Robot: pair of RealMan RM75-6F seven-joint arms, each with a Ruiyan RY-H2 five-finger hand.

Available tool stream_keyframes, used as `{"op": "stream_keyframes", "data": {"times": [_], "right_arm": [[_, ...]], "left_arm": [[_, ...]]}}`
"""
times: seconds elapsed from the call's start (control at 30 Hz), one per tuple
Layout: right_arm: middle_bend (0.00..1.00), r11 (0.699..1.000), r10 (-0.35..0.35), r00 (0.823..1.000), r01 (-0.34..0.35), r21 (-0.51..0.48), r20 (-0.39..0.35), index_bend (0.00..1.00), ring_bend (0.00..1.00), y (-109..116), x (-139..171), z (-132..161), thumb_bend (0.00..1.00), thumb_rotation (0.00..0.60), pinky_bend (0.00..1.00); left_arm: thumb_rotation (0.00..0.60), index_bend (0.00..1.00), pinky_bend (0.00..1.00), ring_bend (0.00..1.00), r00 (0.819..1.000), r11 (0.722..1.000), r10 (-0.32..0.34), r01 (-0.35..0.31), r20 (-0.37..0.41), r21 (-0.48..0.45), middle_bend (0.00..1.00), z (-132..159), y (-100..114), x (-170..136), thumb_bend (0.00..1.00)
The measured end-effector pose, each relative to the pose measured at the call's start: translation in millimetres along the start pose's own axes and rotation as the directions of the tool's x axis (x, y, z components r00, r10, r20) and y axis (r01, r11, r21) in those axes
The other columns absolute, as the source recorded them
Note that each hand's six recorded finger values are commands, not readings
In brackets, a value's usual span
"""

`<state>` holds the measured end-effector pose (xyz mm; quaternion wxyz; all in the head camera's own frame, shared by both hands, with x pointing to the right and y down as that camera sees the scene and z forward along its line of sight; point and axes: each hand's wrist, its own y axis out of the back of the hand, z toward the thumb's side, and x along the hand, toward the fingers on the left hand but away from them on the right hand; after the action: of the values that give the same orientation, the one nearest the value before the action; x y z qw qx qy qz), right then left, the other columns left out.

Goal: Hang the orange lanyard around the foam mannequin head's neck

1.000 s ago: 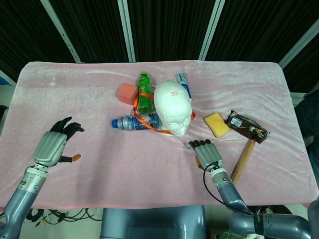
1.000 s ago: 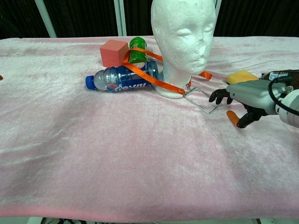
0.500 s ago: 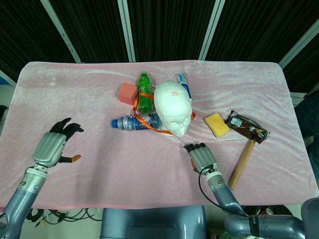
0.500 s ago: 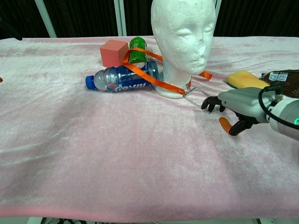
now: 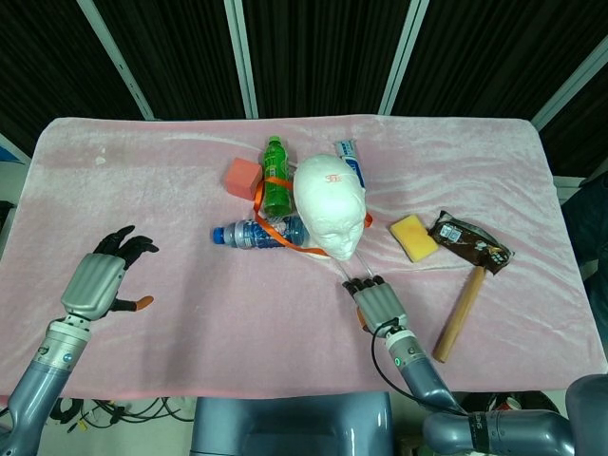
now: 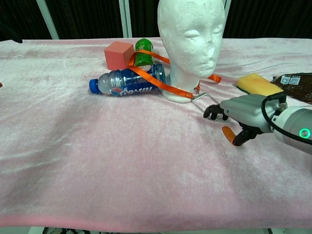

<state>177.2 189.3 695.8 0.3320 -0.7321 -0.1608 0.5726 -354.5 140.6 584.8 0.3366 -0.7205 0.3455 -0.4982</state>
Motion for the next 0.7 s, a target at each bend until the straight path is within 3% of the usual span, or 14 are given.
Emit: {"op": "stream_keyframes", "data": {"times": [0.7], "right_arm": [[0.21,0.999,0.041,0.998,-0.043,-0.027,-0.056,0.17,0.23,-1.6,29.7,25.0,0.68,0.6,0.17]], "left_arm": [[0.6,0.26,0.12,0.05,1.0,1.0,0.009,-0.009,-0.008,-0.004,0.22,-2.2,1.7,-3.1,0.1]]}}
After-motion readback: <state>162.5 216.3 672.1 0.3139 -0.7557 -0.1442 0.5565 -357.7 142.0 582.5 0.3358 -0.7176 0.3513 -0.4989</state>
